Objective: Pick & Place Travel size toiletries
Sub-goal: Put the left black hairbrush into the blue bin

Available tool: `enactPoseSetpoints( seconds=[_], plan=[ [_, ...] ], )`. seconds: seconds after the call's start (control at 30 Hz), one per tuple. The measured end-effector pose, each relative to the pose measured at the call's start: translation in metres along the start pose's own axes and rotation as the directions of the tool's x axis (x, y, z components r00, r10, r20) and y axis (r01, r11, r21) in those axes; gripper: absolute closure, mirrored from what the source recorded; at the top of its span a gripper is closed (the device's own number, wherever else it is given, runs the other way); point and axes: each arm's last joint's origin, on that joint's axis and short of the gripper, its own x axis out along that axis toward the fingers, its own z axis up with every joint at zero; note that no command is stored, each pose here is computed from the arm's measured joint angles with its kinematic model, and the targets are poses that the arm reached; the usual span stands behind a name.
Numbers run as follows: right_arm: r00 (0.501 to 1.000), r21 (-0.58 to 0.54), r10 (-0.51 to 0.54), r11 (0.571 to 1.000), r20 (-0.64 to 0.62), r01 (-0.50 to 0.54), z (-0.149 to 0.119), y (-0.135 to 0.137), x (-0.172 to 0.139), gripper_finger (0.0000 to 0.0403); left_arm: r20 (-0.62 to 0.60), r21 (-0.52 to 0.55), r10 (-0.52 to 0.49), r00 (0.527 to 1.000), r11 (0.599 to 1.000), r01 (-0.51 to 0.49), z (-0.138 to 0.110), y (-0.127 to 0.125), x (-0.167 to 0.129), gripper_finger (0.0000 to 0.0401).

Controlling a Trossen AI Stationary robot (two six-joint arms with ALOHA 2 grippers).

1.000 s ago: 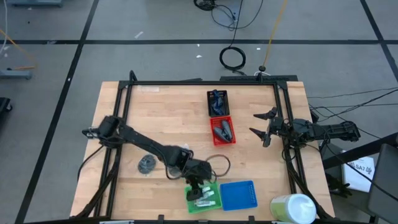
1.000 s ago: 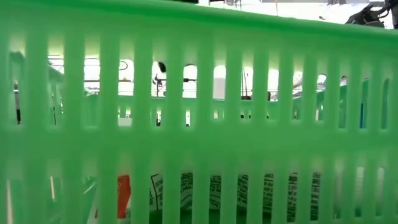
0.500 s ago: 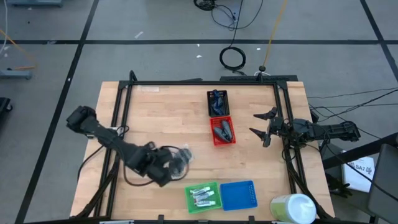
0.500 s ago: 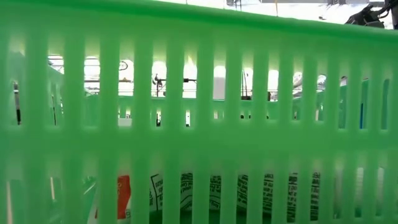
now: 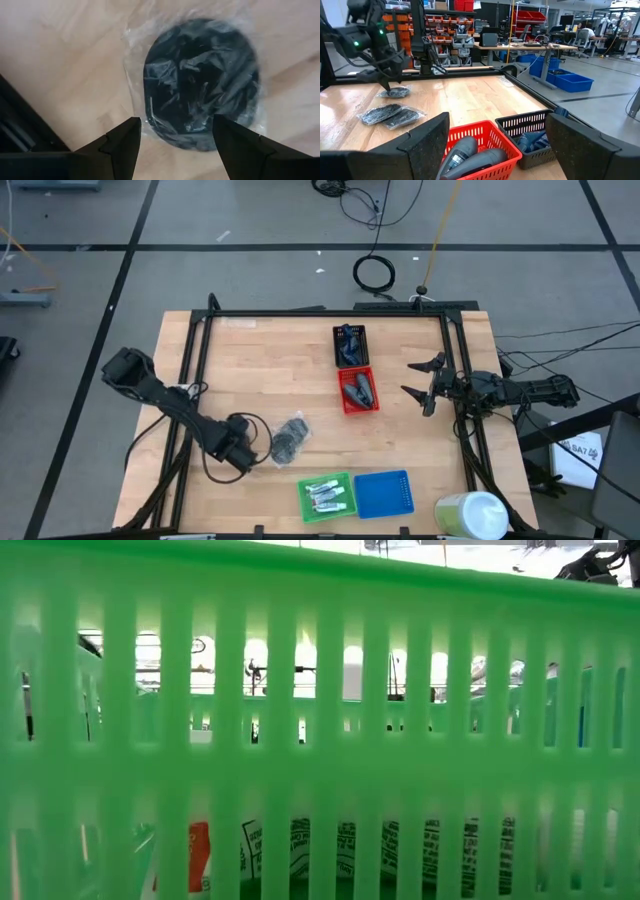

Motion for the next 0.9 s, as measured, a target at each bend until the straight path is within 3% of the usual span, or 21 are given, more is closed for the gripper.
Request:
enactPoseSetpoints(
  seconds=[0.23, 0.37, 0.63, 0.73, 0.9],
  plan=[
    [1.000, 0.000, 0.000, 1.000, 0.000, 0.000, 0.000, 0.000, 0.000, 0.0085, 0.015, 0.016, -0.069, 0.997, 0.997, 0.069, 0.000, 0.002, 0.020, 0.0160],
    [1.000, 0.000, 0.000, 1.000, 0.000, 0.000, 0.000, 0.000, 0.000, 0.0085, 0.066, 0.019, -0.091, 0.994, 0.996, 0.090, 0.001, 0.000, 0.020, 0.0160],
    [1.000, 0.000, 0.000, 1.000, -0.001, 0.000, 0.000, 0.000, 0.000, 0.0085, 0.055, 0.038, -0.101, 0.993, 0.994, 0.099, 0.002, -0.001, 0.021, 0.0164],
    [1.000, 0.000, 0.000, 1.000, 0.000, 0.000, 0.000, 0.000, 0.000, 0.0085, 0.048, 0.047, -0.151, 0.987, 0.988, 0.149, 0.002, -0.006, 0.021, 0.0187],
    [1.000, 0.000, 0.000, 1.000, 0.000, 0.000, 0.000, 0.000, 0.000, 0.0085, 0.052, 0.101, -0.221, 0.974, 0.971, 0.215, 0.003, -0.013, 0.020, 0.0260]
  ],
)
